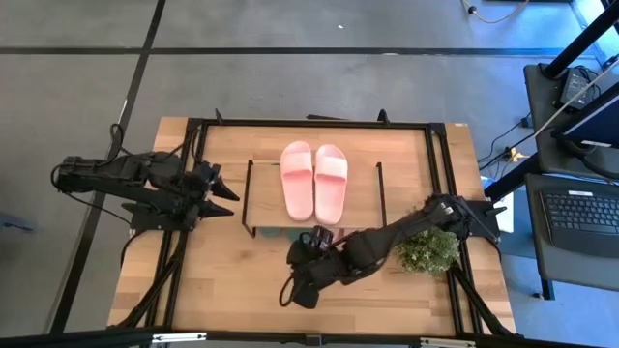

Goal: Pick and place slides into the shelf
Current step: Return to Home Position

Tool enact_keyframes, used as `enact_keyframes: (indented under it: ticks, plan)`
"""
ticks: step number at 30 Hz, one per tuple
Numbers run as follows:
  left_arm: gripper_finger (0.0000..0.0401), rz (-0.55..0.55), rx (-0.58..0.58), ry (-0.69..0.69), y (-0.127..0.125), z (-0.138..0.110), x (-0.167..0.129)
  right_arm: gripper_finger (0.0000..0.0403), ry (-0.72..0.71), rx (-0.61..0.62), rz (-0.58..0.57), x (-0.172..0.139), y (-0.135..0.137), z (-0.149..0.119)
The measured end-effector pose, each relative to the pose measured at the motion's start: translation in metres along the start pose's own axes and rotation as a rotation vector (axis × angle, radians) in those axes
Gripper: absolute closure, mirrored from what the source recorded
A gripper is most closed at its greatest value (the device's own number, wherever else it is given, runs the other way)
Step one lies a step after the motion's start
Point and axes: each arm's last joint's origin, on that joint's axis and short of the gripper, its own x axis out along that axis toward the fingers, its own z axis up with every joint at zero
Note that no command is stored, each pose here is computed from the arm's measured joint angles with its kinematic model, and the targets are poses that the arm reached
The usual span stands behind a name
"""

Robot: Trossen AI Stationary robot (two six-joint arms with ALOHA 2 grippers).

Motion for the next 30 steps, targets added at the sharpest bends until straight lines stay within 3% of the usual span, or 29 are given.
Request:
enact_keyframes:
  ticks: [7, 11, 17, 23, 26, 30]
  plan:
    - [0.0177, -0.127, 0.051, -0.205, -0.020, 0.034, -0.027, 0.0169, -0.246, 0.010, 0.155, -0.100, -0.009, 0.018]
    - [0.0177, -0.130, 0.135, -0.325, -0.031, 0.053, -0.046, 0.0169, -0.356, -0.079, 0.174, -0.149, -0.022, 0.020]
    - [0.0177, 0.028, 0.211, -0.420, -0.031, 0.062, -0.054, 0.0169, -0.415, -0.258, 0.087, -0.179, -0.051, 0.026]
    - [0.0177, 0.167, 0.235, -0.464, -0.027, 0.064, -0.055, 0.0169, -0.359, -0.372, -0.036, -0.188, -0.095, 0.037]
    - [0.0177, 0.192, 0.249, -0.469, -0.027, 0.064, -0.055, 0.0169, -0.385, -0.399, -0.010, -0.207, -0.120, 0.044]
    - [0.0177, 0.194, 0.255, -0.469, -0.027, 0.064, -0.055, 0.0169, -0.449, -0.469, 0.136, -0.228, -0.151, 0.056]
